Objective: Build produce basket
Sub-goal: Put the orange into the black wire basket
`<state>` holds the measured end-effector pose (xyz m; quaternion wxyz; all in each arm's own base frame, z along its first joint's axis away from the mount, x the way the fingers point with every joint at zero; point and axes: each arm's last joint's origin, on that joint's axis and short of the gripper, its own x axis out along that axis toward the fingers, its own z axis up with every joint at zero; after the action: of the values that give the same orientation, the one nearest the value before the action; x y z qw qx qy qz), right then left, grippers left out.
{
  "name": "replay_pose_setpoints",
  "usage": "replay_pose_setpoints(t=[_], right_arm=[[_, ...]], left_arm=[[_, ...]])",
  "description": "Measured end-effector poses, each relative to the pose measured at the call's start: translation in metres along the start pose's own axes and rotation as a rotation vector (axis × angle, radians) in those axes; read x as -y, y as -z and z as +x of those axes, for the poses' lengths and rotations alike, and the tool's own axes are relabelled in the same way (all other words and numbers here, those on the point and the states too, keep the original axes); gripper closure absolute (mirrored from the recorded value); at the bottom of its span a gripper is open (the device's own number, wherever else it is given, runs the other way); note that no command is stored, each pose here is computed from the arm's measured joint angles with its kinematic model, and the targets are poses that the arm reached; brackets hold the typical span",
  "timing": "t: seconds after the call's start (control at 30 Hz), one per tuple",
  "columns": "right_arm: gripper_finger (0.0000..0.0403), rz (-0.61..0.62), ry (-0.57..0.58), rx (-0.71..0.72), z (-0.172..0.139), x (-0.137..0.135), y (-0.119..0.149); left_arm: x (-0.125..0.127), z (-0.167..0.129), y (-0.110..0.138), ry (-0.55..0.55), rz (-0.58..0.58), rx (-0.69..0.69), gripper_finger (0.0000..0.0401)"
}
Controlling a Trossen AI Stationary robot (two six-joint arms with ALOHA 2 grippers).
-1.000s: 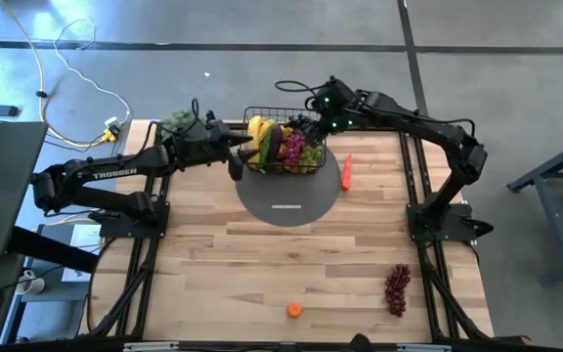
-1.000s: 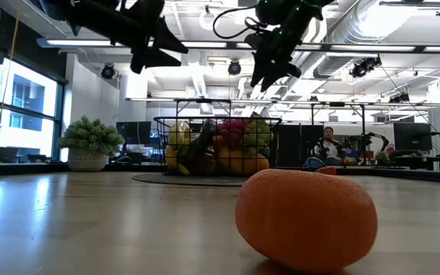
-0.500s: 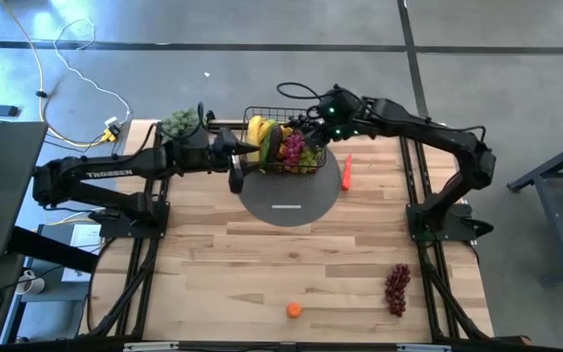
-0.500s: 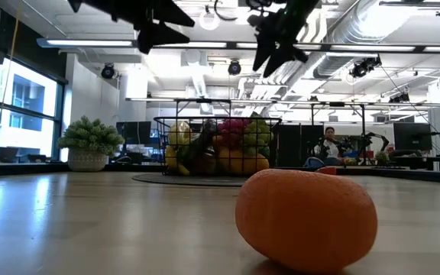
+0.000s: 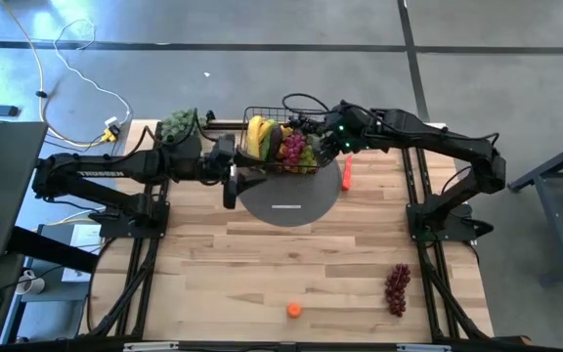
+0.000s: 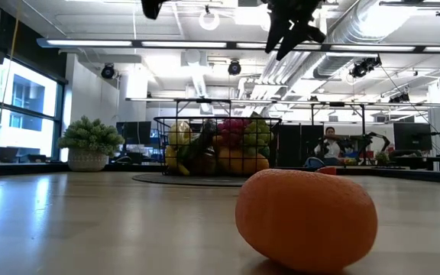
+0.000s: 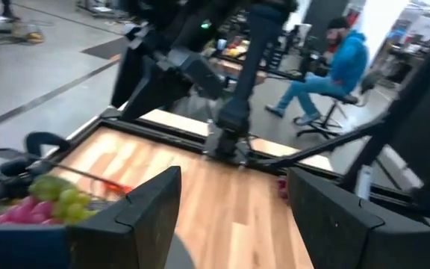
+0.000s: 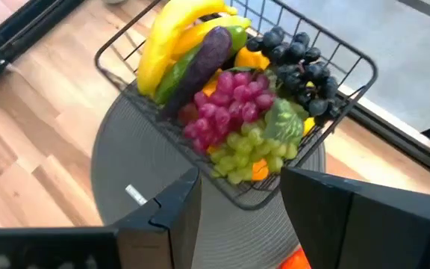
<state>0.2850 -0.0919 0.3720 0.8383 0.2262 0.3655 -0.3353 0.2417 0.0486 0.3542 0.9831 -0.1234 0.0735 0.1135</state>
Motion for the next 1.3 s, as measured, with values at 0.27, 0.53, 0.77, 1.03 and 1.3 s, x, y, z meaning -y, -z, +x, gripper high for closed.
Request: replay_pose_setpoints(t=[0.27,0.53,0.77,1.03,1.3], right_arm=[[0.0237,-0.005,-0.033,-0.052,-0.011,-0.019,0.018],[0.0237,0.014,-0.046,-0.023,-0.032,-0.039,0.037],[0.0237,0.027,-0.046,0.006,-0.047,-0.052,0.051],[0.0237,0.099,-0.032,-0.003,-0.050,-0.058,0.060],[0.0237,0.210,0.019,0.023,-0.050,-0.055,0.061]], left_arm=[[0.025,-0.004,0.000,0.089,-0.026,-0.042,0.0142],[0.059,0.012,0.024,0.214,0.028,-0.151,0.0101],[0.087,0.039,0.063,0.287,0.240,-0.272,0.0106],[0.103,0.067,0.091,0.402,0.268,-0.303,0.0107],[0.107,0.088,0.116,0.512,0.343,-0.339,0.0107]])
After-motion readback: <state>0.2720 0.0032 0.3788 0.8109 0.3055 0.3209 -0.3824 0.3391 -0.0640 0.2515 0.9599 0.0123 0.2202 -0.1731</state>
